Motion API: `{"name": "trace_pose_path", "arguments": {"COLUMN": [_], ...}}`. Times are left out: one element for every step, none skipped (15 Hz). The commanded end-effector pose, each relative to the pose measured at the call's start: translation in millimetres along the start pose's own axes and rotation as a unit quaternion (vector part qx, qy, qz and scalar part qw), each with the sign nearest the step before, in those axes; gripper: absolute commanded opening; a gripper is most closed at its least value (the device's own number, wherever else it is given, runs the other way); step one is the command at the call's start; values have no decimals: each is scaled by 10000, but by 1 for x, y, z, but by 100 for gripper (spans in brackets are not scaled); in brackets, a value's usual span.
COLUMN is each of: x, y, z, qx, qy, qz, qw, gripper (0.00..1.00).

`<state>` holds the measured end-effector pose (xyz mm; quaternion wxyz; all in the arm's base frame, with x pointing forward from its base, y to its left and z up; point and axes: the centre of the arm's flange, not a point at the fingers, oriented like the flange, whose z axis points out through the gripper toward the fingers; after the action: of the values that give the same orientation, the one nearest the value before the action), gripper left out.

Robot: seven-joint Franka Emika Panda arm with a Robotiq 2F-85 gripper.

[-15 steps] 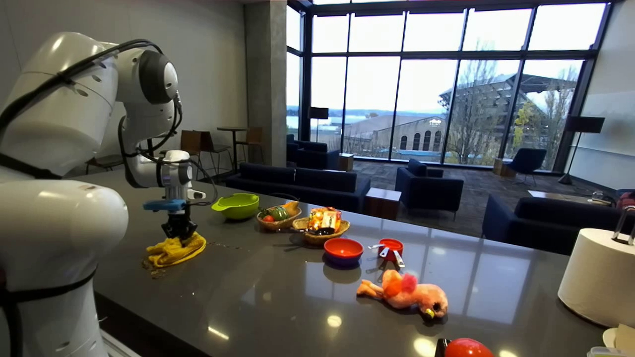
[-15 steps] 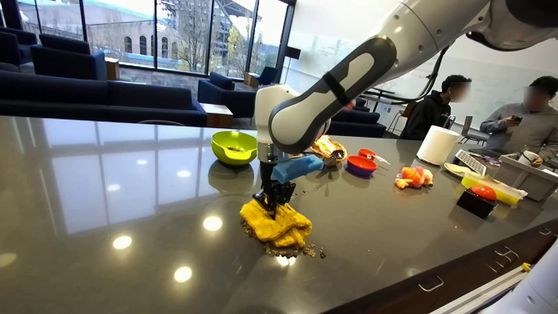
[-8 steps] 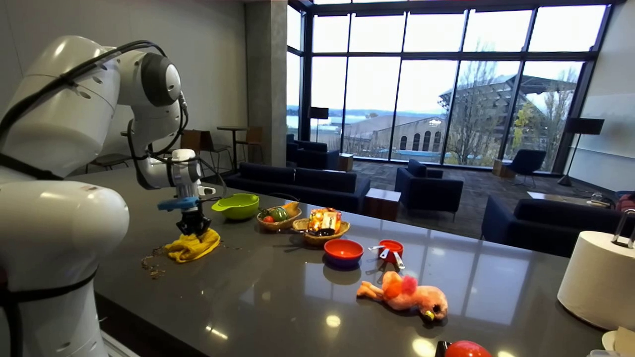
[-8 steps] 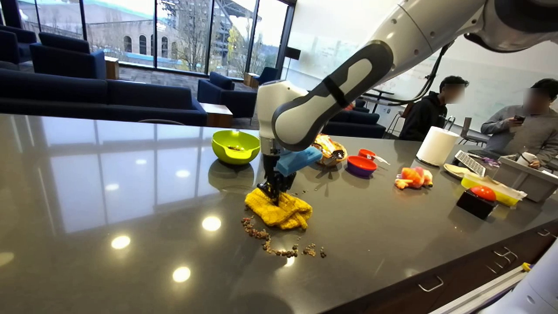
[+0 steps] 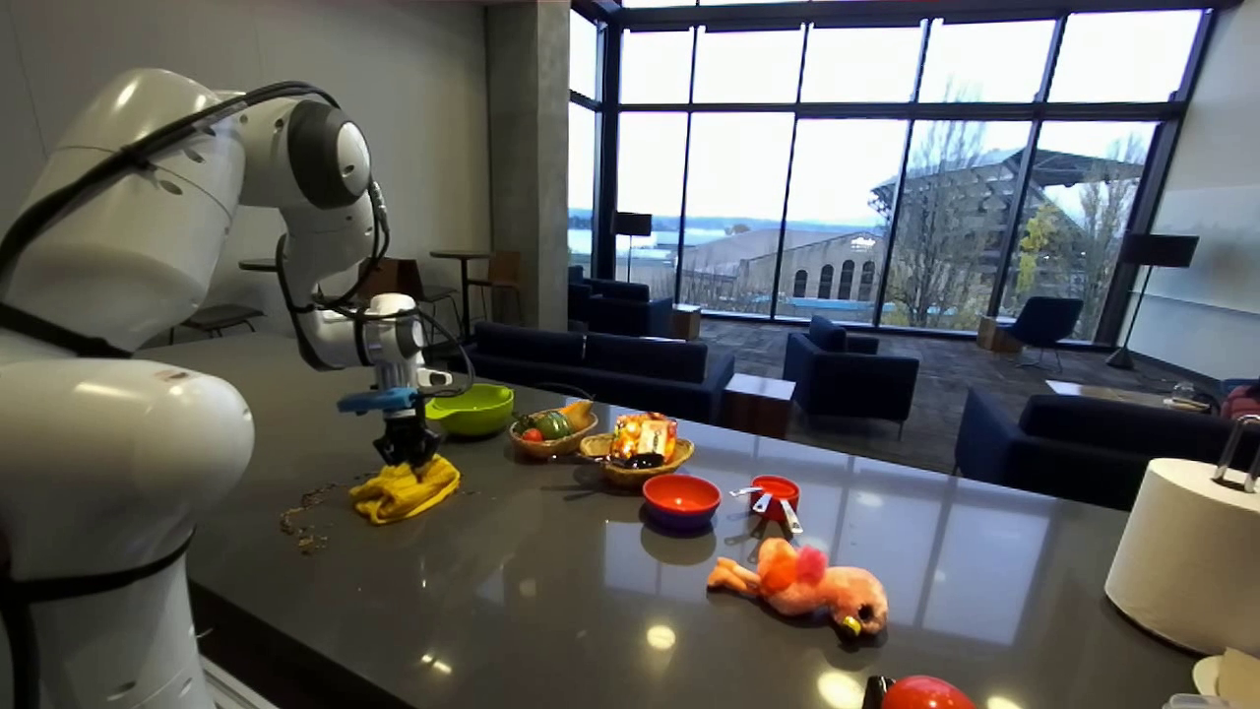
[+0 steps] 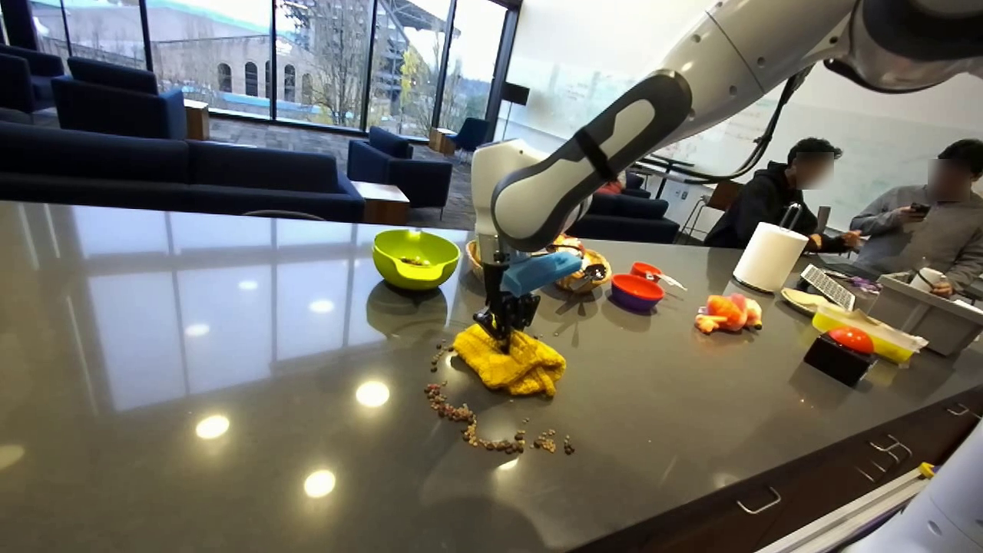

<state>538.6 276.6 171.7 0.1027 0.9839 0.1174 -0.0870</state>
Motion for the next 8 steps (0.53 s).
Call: {"name": "trace_pose_path", "arguments": {"x": [-22, -22, -22, -22, -21, -21, -21, -20], "y": [11, 14, 18, 22, 28, 36, 42, 51], "z": [-19, -21, -26, -31, -36, -42, -47, -52], "qx": [124, 67, 69, 64, 100, 100, 101, 75], "qy": [-119, -70, -37, 5, 16, 71, 117, 171], "qz": [99, 133, 144, 188, 234, 296, 350, 441], "qw": [9998, 9999, 9999, 9998, 9997, 9995, 9993, 9989], "gripper": [4, 4, 4, 4, 4, 4, 4, 4]}}
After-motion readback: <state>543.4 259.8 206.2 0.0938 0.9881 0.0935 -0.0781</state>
